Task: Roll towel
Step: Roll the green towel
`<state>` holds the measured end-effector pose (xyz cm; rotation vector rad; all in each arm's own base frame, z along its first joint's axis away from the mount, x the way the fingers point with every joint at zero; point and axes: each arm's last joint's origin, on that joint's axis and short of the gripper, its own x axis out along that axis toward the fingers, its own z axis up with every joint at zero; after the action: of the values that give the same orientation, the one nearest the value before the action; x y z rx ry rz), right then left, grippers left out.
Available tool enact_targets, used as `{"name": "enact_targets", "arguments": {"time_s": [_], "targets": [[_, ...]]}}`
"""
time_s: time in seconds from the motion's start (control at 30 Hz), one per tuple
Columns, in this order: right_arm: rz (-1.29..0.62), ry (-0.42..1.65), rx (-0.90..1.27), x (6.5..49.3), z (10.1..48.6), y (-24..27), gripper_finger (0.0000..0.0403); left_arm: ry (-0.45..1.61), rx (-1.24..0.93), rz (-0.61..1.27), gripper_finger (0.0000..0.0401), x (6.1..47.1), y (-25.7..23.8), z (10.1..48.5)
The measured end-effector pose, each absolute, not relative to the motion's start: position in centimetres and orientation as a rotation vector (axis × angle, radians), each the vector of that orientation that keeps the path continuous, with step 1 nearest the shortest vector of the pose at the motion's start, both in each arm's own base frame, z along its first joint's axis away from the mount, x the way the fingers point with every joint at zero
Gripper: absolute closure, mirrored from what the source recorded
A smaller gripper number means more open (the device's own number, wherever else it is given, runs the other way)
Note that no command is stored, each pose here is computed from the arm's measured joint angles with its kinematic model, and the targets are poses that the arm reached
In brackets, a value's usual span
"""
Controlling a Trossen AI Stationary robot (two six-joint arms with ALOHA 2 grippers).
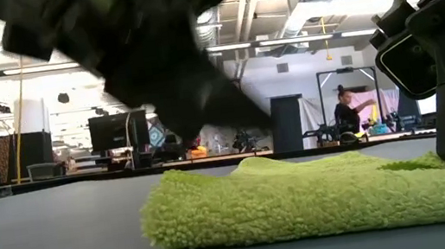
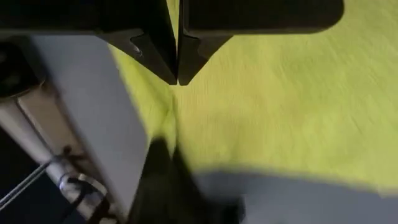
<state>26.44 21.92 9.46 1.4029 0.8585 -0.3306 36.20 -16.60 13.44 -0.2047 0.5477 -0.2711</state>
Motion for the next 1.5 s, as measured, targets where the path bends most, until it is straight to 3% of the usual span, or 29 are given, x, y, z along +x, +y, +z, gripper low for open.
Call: {"name": "enact_targets", "arguments": {"time_s": [0.27,0.6,0.83,1.5], "targets": [[-0.331,0.859,1.405,26.4,9.5,21.9,0.0325,0.404,-0.236,-0.486,0.0401,36.4,-16.8,16.7],[-0.332,0.860,1.407,26.4,9.5,21.9,0.0325,0.540,-0.316,-0.575,0.0401,37.6,-18.8,11.3],[-0.329,0.863,1.406,26.4,9.5,22.0,0.0325,0.654,-0.262,-0.488,0.0401,38.3,-19.0,10.1],[-0.278,0.897,1.374,26.4,9.5,22.1,0.0325,0.684,-0.302,-0.473,0.0401,38.4,-18.8,10.0]]}}
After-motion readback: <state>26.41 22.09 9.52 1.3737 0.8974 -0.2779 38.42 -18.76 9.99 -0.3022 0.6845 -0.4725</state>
